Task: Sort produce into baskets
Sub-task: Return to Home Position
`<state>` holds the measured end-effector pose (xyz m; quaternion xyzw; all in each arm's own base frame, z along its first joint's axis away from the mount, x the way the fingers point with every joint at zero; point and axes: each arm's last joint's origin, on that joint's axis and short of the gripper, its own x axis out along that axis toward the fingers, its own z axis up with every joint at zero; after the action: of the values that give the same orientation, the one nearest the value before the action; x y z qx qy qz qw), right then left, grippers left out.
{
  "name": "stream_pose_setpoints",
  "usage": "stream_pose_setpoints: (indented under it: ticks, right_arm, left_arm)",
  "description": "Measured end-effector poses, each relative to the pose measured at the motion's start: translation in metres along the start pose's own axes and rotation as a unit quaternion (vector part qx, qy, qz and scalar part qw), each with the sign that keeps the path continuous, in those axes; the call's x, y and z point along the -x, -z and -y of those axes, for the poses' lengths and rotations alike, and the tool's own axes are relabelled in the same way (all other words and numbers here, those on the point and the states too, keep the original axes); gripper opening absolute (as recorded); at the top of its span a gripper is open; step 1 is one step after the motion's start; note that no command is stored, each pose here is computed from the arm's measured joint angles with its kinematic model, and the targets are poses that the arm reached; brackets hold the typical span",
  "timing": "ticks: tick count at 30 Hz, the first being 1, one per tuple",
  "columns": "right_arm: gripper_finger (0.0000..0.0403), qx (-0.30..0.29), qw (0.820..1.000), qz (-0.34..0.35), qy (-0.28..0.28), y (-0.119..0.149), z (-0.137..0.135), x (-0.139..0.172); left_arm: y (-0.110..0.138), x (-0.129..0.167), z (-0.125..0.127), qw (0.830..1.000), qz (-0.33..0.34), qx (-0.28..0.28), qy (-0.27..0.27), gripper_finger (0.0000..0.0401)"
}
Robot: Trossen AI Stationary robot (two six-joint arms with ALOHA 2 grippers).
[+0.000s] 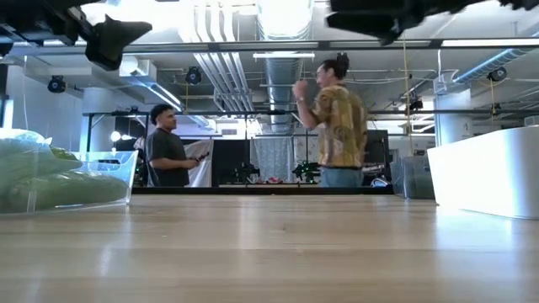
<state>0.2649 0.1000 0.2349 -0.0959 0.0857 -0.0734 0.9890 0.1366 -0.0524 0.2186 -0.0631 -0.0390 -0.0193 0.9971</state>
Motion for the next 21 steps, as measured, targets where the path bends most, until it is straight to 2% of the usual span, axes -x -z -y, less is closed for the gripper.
stream_pose_setpoints:
  ticks: [2, 8, 12, 14, 18, 21]
  right_arm:
    - [0.0203, -0.009, 1.000, 0.010, -0.015, 0.002, 0.008, 0.015]
    - [0.0171, -0.062, 0.997, 0.043, -0.012, 0.019, 0.039, 0.064]
    - [0.0140, -0.129, 0.990, 0.054, 0.037, 0.026, 0.070, 0.086]
    - [0.0120, -0.135, 0.988, 0.035, 0.059, 0.033, 0.085, 0.094]
    - [0.0078, -0.131, 0.990, 0.051, 0.022, 0.036, 0.095, 0.110]
    - [0.0045, -0.136, 0.984, 0.111, 0.006, 0.036, 0.098, 0.129]
  left_arm:
    - [0.002, 0.004, -0.002, 1.000, -0.001, -0.005, 0.000, 0.0280]
    - [0.005, 0.011, -0.006, 1.000, 0.009, -0.003, 0.001, 0.0279]
    - [0.009, 0.010, -0.010, 1.000, 0.003, -0.004, -0.013, 0.0273]
    - [0.010, 0.008, -0.013, 1.000, 0.000, -0.006, -0.024, 0.0268]
    - [0.010, 0.006, -0.018, 1.000, -0.001, -0.011, -0.028, 0.0253]
    - [0.009, 0.008, -0.021, 0.999, 0.001, -0.014, -0.035, 0.0238]
